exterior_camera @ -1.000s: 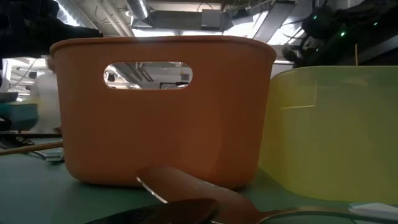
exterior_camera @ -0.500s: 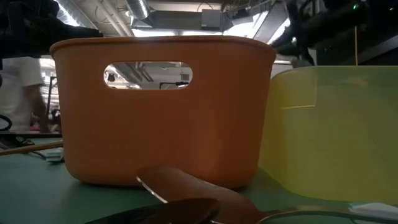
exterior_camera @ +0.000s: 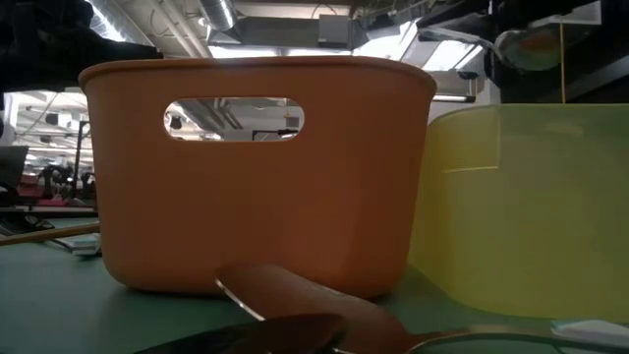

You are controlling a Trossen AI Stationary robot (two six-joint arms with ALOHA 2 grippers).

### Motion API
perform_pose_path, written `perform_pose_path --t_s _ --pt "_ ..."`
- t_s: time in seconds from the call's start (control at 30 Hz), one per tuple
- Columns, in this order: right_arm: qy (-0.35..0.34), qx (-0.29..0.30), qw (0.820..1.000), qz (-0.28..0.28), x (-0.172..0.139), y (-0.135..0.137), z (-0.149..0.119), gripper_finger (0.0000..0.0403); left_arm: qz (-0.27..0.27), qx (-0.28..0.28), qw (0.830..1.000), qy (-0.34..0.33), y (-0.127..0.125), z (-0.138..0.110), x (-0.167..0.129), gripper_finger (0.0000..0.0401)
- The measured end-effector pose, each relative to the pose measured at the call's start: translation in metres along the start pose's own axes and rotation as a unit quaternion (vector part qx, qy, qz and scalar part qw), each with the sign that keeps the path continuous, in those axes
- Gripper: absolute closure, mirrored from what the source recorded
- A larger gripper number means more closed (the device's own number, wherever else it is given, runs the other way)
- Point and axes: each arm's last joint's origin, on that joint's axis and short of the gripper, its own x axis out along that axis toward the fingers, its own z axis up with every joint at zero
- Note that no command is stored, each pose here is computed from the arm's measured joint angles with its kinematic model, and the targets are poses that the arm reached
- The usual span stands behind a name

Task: Sort silverware by color (type)
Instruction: Put the blue patterned spoon into the yellow bin

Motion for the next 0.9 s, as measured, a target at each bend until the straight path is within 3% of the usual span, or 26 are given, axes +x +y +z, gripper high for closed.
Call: perform_pose_path --t_s 0.13,0.37,0.6,0.9 --pt "0.001 0.000 1.000 0.000 0.009 0.009 -0.028 0.0373 0.000 0.000 1.000 0.000 0.000 0.000 0.000 0.0328" --pt "0.018 0.010 0.999 0.047 0.024 0.020 -0.069 0.0373 0.000 0.000 1.000 0.000 0.000 0.000 0.000 0.0328" --pt "0.051 0.004 0.995 0.082 0.022 0.027 -0.106 0.0373 0.000 0.000 1.000 0.001 0.000 0.000 0.000 0.0328" --pt "0.049 -0.027 0.996 0.065 0.011 0.028 -0.131 0.0373 -0.001 -0.002 1.000 0.006 0.000 -0.001 0.000 0.0328"
